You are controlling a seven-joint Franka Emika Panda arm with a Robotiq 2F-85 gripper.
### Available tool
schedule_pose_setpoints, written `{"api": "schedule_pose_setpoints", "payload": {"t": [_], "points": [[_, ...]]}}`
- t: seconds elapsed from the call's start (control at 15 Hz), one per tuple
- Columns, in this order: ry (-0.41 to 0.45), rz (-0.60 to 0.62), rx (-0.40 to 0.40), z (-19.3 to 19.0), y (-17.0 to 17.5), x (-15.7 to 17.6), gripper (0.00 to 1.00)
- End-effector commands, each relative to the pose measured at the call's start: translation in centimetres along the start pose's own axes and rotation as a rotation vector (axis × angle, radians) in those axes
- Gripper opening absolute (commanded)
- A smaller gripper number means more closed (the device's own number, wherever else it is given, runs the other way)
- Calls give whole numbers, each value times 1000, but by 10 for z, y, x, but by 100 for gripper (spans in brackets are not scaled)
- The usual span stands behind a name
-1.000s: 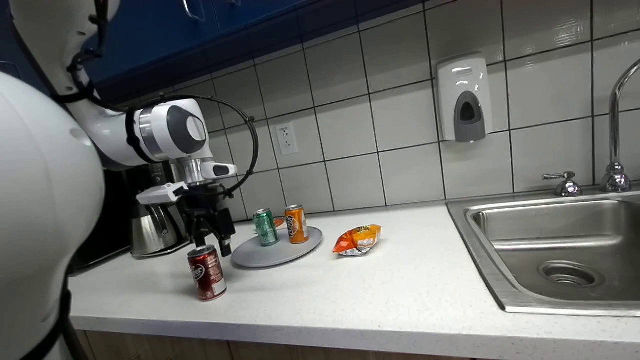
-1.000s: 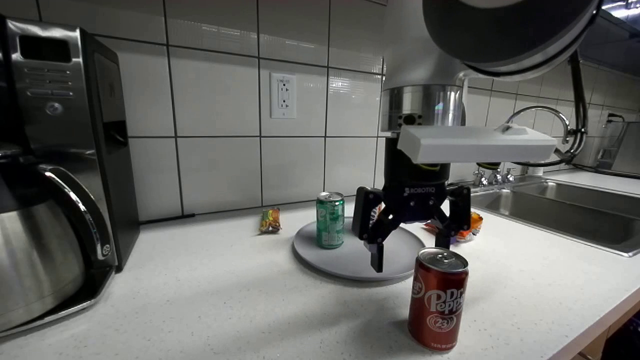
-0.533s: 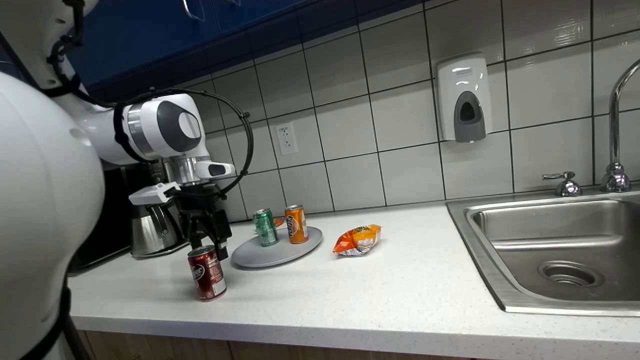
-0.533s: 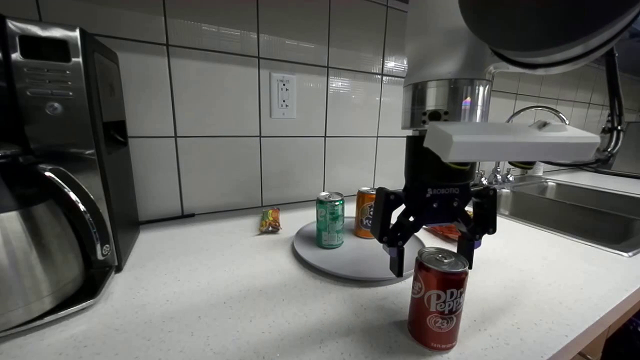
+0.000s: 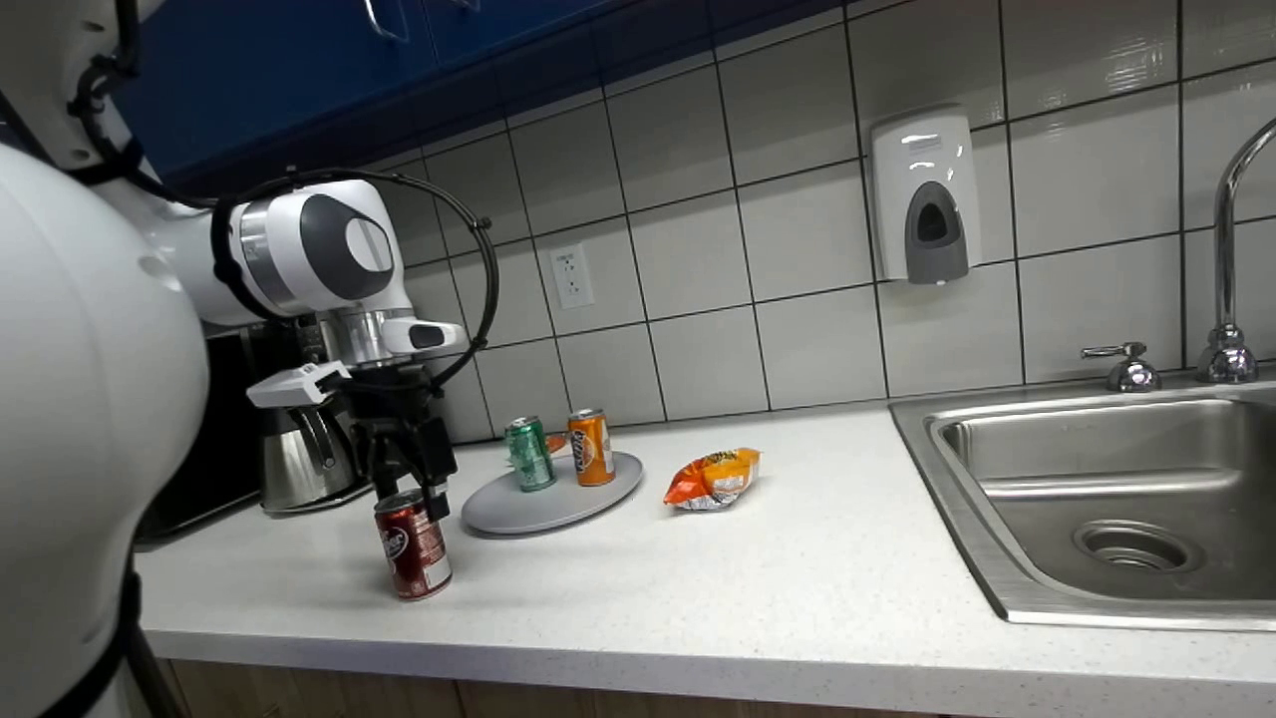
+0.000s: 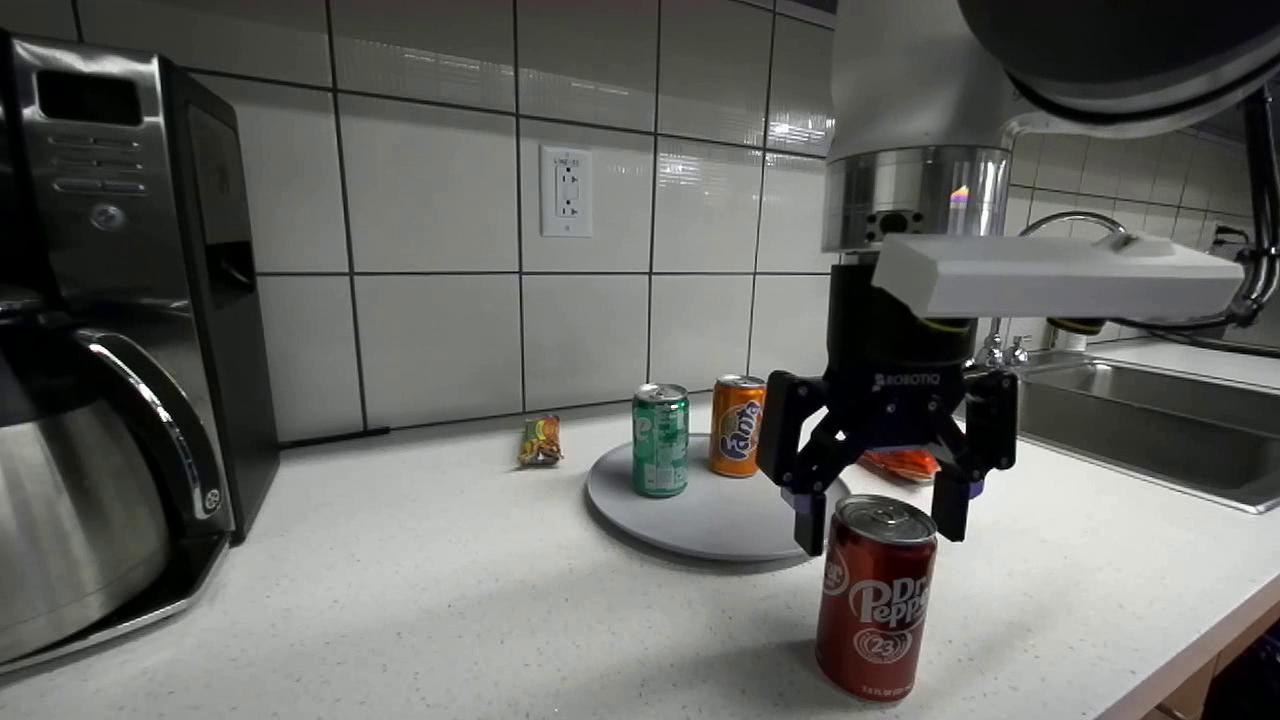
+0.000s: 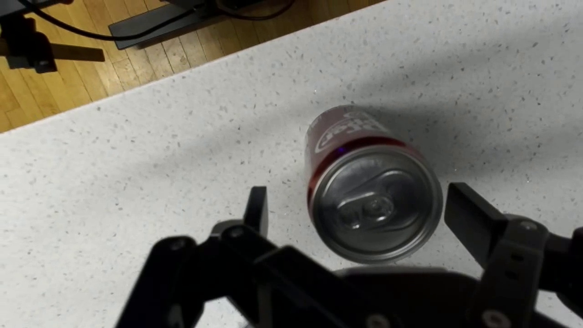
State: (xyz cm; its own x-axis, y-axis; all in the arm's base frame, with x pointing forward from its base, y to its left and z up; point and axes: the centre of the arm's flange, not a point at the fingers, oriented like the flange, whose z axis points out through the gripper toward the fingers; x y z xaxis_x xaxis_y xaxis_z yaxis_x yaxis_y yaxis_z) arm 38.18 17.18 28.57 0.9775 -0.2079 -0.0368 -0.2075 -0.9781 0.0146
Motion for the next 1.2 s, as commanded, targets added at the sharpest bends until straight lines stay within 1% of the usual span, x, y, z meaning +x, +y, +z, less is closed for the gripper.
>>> {"api": "schedule_pose_setpoints", "payload": {"t": [0.0,0.2,0.27,0.33,0.4,0.47,0.6,0.67,1.13], "points": [[3,18,9,-7,3,-10,100],[-1,10,10,-6,0,-10,100],[-1,9,11,-6,-1,-10,77],[-1,7,11,-6,-2,-10,73],[-2,5,10,-6,-3,-11,66],[-3,5,9,-6,-4,-11,56],[-3,6,8,-6,-4,-10,40],[-3,6,7,-6,-4,-10,38],[34,21,3,-25,0,0,38]]}}
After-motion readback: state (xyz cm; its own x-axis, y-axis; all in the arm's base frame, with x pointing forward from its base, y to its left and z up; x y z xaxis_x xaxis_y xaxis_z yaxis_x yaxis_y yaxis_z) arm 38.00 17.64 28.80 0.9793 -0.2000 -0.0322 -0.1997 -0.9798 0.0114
